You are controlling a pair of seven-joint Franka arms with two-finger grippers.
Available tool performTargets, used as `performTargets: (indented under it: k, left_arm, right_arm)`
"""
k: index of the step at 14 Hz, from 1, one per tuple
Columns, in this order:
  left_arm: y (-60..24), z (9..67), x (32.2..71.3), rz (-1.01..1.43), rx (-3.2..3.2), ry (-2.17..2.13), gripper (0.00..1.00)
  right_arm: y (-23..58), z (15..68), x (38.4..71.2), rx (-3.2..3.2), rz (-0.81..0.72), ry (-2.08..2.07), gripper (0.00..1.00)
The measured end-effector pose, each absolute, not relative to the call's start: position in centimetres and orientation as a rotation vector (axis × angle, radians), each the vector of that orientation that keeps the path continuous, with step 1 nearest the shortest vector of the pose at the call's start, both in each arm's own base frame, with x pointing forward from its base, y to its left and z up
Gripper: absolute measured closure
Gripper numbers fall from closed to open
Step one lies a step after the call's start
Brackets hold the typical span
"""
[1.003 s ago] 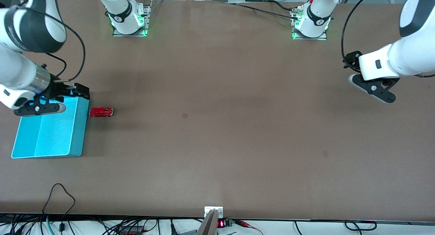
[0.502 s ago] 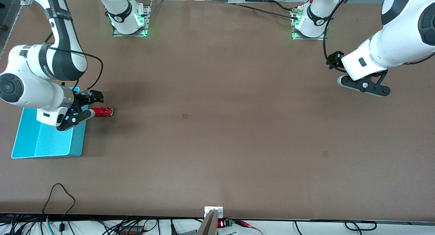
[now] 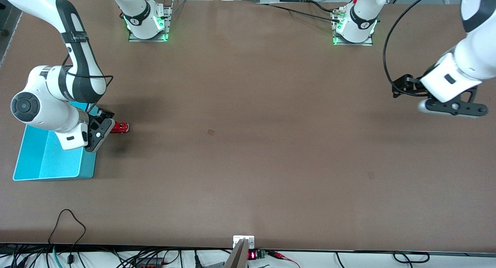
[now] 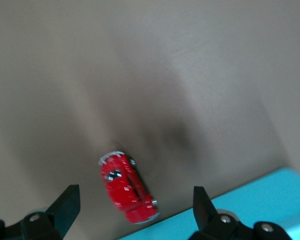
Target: Wind red beetle toy and store in blue box
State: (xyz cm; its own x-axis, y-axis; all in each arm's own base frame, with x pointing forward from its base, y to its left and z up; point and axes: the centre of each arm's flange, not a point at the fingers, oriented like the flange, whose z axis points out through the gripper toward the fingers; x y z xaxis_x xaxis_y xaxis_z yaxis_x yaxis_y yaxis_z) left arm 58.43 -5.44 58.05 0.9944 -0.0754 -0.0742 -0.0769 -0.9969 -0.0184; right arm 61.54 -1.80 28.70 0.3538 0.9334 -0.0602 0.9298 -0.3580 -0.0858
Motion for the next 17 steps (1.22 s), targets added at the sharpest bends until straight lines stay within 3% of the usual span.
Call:
performTargets:
  k: [7, 17]
  left_arm:
    - [-4.4, 58.1, 55.4, 0.023, -3.152, -0.089, 0.0]
    - [-5.3, 57.6, 55.3, 0.023, -3.152, -0.073, 0.0]
  right_arm:
    - [-3.4, 22.6, 58.2, -2.288, 0.275, -1.938, 0.0]
    - [-4.1, 19.1, 58.0, -2.161, 0.221, -2.114, 0.0]
